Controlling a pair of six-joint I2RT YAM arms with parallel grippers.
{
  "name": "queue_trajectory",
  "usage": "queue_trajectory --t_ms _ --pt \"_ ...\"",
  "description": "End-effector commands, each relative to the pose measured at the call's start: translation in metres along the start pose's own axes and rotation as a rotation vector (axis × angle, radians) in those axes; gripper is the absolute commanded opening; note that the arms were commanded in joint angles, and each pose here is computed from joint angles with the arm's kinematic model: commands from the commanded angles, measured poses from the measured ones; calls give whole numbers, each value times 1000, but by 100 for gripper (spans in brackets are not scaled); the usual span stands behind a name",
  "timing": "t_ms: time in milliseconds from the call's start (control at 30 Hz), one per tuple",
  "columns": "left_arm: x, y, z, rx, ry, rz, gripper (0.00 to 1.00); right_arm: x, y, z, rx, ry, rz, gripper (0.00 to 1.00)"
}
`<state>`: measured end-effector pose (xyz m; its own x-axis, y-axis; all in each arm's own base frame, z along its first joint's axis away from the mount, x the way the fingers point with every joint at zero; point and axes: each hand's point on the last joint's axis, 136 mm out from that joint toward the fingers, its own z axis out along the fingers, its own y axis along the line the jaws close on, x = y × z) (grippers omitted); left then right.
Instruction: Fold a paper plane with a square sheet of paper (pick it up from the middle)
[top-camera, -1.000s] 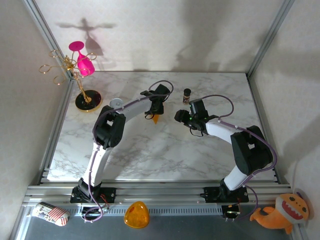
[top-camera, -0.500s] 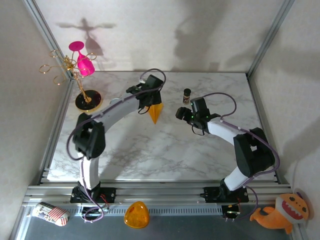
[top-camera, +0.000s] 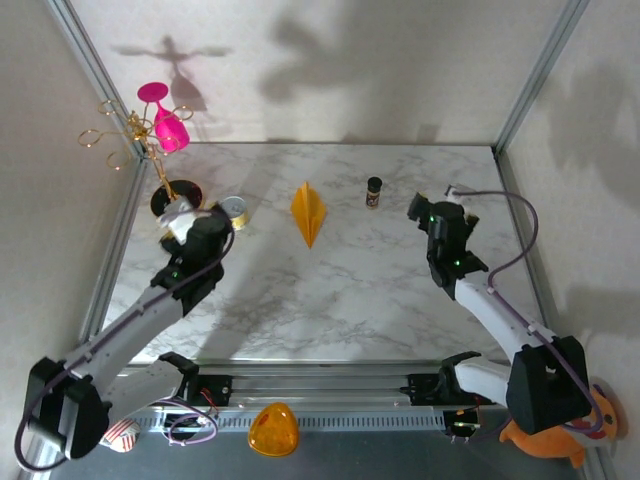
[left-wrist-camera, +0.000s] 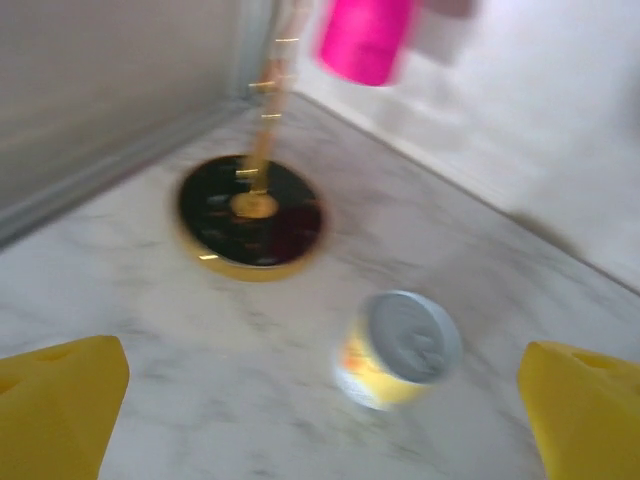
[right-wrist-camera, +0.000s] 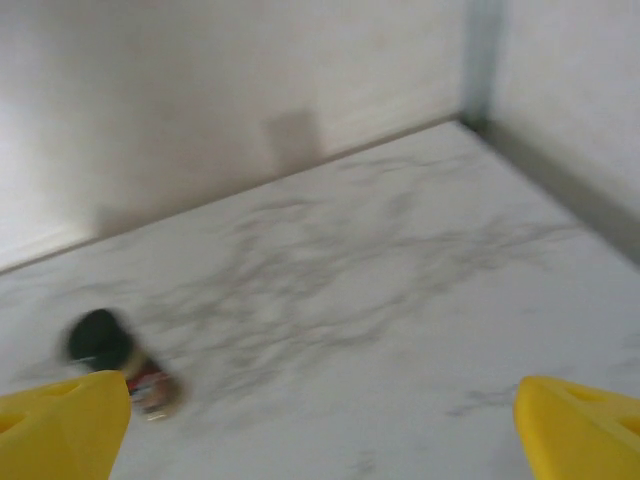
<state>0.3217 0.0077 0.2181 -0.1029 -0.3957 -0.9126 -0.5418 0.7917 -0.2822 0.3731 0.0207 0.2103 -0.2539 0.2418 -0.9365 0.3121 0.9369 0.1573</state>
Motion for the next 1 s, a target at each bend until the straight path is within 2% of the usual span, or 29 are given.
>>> queue_trajectory --t_ms 0,133,267,433,600,733,967 --pt "-15 47 -1 -106 -172 -76 100 2 -47 6 161 -95 -19 99" --pt "-4 82 0 -149 -244 -69 100 22 -78 12 215 -139 -52 99" --pt "17 91 13 -86 -250 -18 100 33 -75 18 154 -158 -116 99" --pt "32 68 22 109 -246 52 99 31 -42 15 -65 -247 -166 99" --pt "40 40 23 290 -242 98 100 52 -27 18 -186 -225 -218 99" --pt "40 26 26 348 -246 120 99 64 -23 20 -226 -214 -237 99" --pt "53 17 51 347 -210 165 100 73 -28 25 -259 -204 -208 99"
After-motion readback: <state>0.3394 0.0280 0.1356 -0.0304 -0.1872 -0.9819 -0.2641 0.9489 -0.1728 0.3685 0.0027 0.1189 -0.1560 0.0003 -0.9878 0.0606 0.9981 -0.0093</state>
